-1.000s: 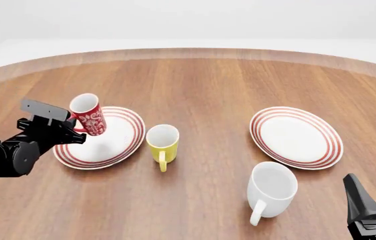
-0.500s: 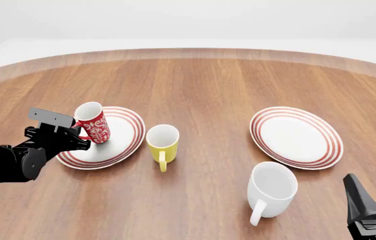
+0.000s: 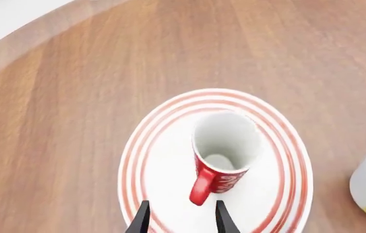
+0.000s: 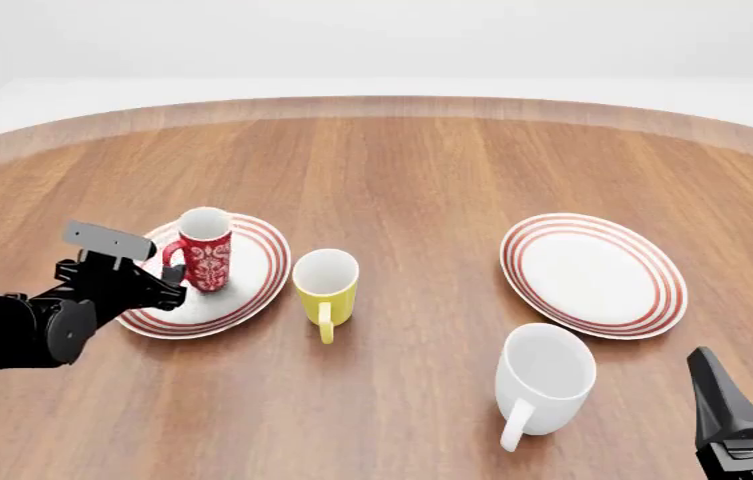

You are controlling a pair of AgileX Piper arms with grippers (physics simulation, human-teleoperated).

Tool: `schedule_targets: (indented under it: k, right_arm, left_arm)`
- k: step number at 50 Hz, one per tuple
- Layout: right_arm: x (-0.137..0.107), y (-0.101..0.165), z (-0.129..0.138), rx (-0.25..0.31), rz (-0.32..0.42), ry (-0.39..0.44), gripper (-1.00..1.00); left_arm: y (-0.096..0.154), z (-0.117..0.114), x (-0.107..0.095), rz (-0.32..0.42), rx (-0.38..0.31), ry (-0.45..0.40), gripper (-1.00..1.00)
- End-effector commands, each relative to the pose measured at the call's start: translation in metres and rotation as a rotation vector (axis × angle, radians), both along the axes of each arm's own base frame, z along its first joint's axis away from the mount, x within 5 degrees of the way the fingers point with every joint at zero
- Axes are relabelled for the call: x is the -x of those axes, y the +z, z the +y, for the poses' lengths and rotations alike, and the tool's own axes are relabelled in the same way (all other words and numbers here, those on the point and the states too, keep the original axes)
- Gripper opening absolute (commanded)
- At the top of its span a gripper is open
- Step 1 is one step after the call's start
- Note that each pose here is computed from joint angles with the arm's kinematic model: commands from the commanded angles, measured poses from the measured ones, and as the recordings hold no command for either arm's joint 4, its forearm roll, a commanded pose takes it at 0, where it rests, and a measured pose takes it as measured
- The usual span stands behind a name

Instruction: Put the red mug on the left plate.

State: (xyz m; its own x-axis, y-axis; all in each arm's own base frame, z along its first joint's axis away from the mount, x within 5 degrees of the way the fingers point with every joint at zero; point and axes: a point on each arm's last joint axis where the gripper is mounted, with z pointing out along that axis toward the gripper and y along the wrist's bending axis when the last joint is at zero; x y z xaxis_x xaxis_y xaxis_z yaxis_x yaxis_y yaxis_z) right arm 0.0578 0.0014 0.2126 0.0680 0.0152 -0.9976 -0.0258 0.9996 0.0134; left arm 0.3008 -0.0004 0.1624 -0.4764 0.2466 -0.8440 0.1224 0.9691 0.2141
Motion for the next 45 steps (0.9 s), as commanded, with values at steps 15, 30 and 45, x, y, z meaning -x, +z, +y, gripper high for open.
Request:
schedule_targets:
  k: [15,30,45]
  right_arm:
    - [0.000,0.000,0.000,0.000,0.000,0.000,1.00]
    - [0.000,0.000,0.000,0.000,0.000,0.000,1.00]
    - [0.000,0.000,0.000,0.000,0.000,0.000,1.00]
  left_arm:
    - [0.030,0.013,0.050,-0.038,0.010,0.056,1.00]
    - [0.110,0.005,0.128,-0.189,0.027,0.044,1.00]
    - [0.181,0.002,0.249,-0.376,0.045,0.040,1.00]
